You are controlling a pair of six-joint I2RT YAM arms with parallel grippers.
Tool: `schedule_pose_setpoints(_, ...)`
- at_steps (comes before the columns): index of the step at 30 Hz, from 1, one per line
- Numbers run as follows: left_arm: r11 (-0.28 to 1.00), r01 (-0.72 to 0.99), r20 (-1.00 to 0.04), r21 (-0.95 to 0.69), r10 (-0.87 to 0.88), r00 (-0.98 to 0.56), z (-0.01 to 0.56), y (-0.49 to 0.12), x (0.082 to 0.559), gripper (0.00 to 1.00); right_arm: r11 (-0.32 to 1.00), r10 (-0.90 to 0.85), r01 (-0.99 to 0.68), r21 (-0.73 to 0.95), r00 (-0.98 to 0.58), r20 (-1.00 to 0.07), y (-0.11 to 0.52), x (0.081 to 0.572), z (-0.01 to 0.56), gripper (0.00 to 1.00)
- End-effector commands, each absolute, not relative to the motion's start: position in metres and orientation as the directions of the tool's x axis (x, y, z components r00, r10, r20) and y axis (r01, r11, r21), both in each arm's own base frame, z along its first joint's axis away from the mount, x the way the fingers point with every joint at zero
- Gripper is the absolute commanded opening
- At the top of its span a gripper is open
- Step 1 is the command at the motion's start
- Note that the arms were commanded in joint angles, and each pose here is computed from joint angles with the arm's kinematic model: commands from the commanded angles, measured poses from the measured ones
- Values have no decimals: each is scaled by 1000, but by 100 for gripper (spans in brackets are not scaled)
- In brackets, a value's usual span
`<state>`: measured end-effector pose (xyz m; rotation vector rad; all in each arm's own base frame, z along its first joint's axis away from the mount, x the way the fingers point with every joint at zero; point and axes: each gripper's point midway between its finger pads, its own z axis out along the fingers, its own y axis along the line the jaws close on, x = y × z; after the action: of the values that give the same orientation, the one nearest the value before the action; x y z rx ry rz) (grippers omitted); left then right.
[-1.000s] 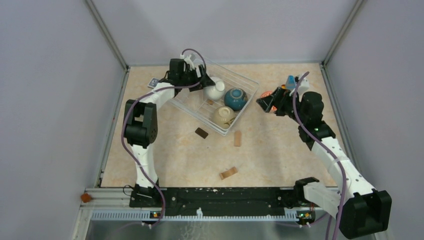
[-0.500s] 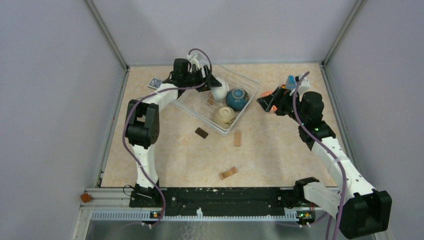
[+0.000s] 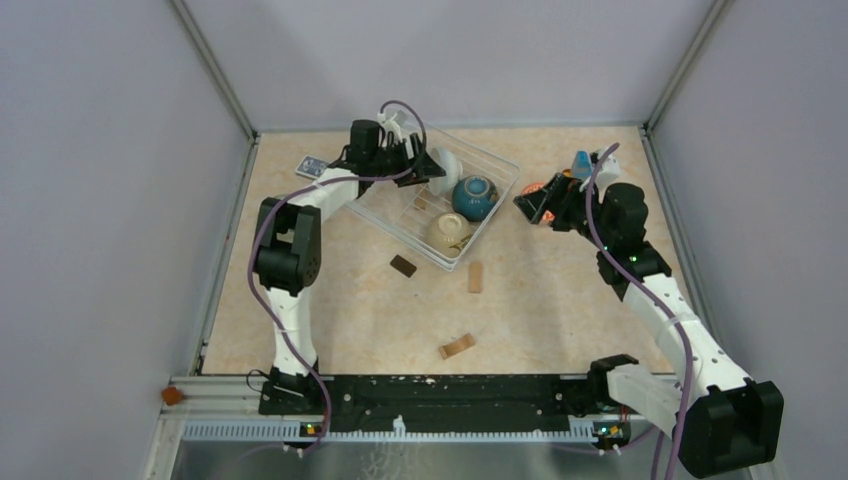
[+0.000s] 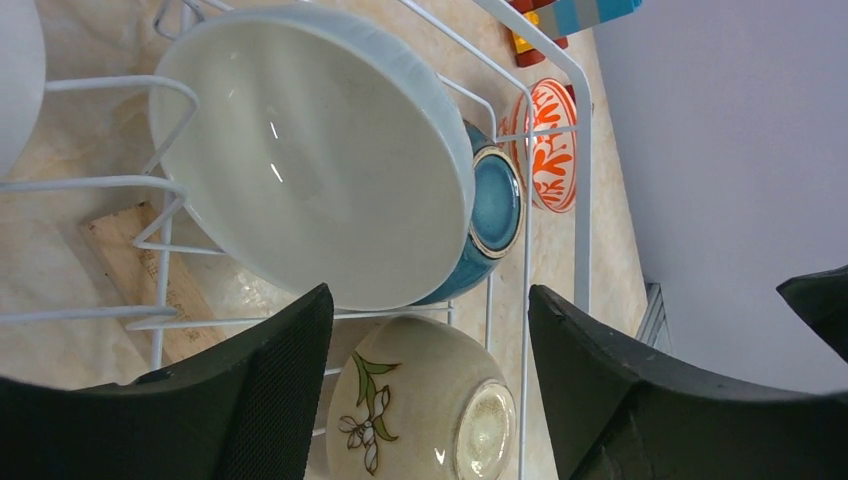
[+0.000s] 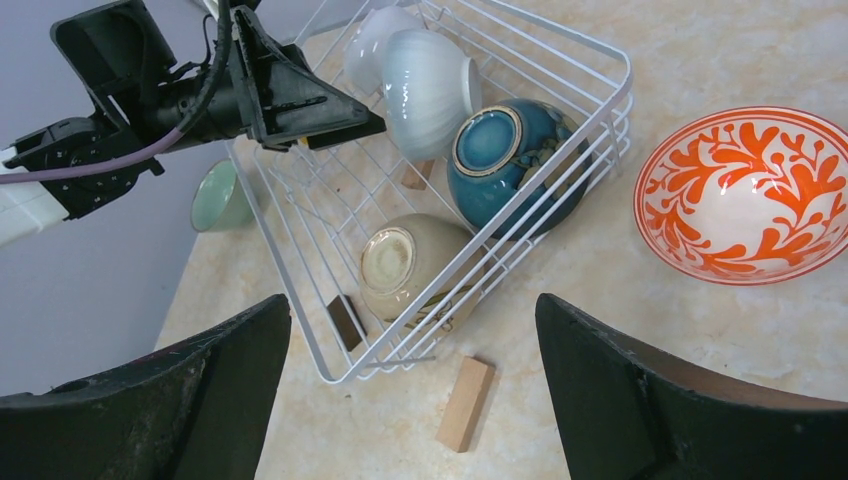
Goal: Unload the bowls from the dish rack
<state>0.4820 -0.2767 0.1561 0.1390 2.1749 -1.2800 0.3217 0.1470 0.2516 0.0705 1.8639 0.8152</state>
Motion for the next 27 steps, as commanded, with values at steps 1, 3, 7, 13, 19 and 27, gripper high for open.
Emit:
schedule_pose_setpoints(1, 561, 437, -619, -703, -181, -764, 162, -285, 487, 77, 761, 407, -378, 527, -355, -842, 149, 323, 289, 91)
schedule_pose_setpoints(3, 570, 455, -644, -685, -182, -743, 168, -291, 487, 77, 762, 407, -375, 528, -356, -841, 149, 323, 288, 91)
schedule_pose_setpoints(7, 594, 486, -698, -641, -187, -691, 178, -302, 491, 75, 762, 407, -373, 529, -360, -840, 149, 323, 285, 91)
schedule_pose_setpoints(13, 613, 459, -691, -643, -206, -693, 170, -310, 504, 71, 766, 401, -379, 519, -350, -847, 148, 322, 288, 91)
schedule_pose_setpoints(19, 620, 462, -699, -634, -204, -686, 167, -315, 512, 58, 789, 382, -377, 485, -318, -868, 143, 323, 295, 91)
schedule_pose_setpoints(27, 621, 487, -723, -614, -194, -663, 186, -316, 518, 14, 784, 364, -407, 469, -311, -878, 146, 320, 300, 91)
